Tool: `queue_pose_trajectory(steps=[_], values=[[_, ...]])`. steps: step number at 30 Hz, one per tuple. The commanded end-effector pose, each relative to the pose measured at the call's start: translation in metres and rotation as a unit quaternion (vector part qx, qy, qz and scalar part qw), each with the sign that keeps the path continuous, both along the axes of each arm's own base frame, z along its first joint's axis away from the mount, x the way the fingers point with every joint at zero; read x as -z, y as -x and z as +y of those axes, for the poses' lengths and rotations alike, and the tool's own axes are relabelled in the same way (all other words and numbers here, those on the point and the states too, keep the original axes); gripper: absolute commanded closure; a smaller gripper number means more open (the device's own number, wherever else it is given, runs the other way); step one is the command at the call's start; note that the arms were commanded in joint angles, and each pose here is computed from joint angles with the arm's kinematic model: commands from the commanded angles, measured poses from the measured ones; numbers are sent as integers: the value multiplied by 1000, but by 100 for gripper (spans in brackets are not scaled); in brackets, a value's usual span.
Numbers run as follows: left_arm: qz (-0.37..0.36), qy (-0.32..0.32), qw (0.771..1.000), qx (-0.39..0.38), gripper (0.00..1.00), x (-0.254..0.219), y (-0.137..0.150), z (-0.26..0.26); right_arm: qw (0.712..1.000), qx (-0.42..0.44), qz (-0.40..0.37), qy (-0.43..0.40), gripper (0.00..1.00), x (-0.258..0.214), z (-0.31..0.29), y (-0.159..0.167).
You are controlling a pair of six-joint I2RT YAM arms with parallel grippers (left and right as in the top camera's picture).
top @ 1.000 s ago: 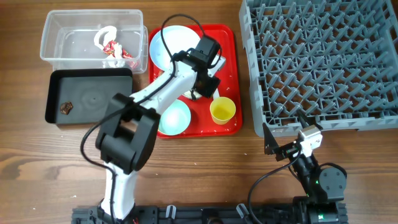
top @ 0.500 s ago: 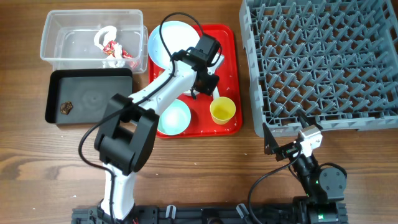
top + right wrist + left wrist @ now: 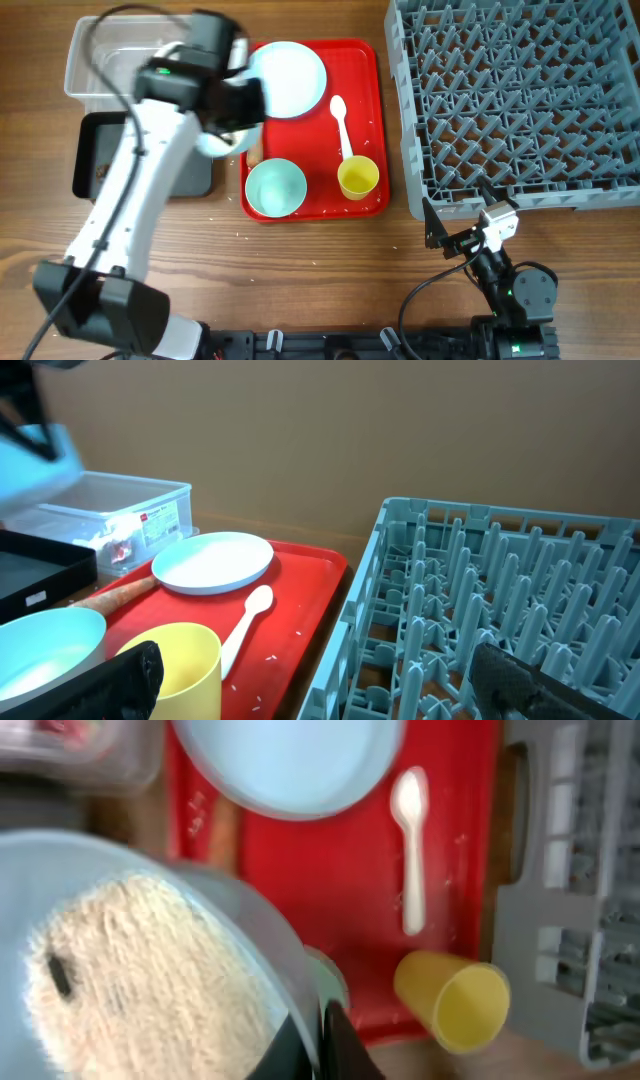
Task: Sort waste into correct bins and load items into the dishwasher rack
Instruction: 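Tip the rice bowl over the black tray to pour out the rice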
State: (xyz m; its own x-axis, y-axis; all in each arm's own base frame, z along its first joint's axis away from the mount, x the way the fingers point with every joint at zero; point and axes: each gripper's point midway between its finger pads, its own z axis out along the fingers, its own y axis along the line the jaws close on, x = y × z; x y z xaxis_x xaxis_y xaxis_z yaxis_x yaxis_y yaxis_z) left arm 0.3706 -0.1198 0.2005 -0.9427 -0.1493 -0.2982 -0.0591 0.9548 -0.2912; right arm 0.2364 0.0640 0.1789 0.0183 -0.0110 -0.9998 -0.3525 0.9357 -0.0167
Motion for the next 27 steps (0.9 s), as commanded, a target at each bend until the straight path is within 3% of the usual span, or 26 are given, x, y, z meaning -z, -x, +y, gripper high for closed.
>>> queue_pose_trajectory(steps=[1,6,9,11,18,24,27], values=[[45,22,994,-95,96,5,4,61,1000,-13,-3,-6,0,-2,5,2],[52,136,984,-103,96,23,7,104,1000,-13,-3,-6,0,-2,5,2],[-21,238,969,-57,96,26,0,122,1000,-13,-3,-6,0,-2,5,2],[-74,312,944,-79,96,33,-1,148,1000,-13,-3,-6,0,-2,5,2],[-162,370,912,-75,96,31,-2,174,1000,-13,-3,-6,0,-2,5,2],[-173,386,904,-69,96,39,-10,179,1000,-13,-3,-6,0,-2,5,2],[-169,444,878,-58,96,44,-14,176,1000,-13,-3,-6,0,-2,5,2]])
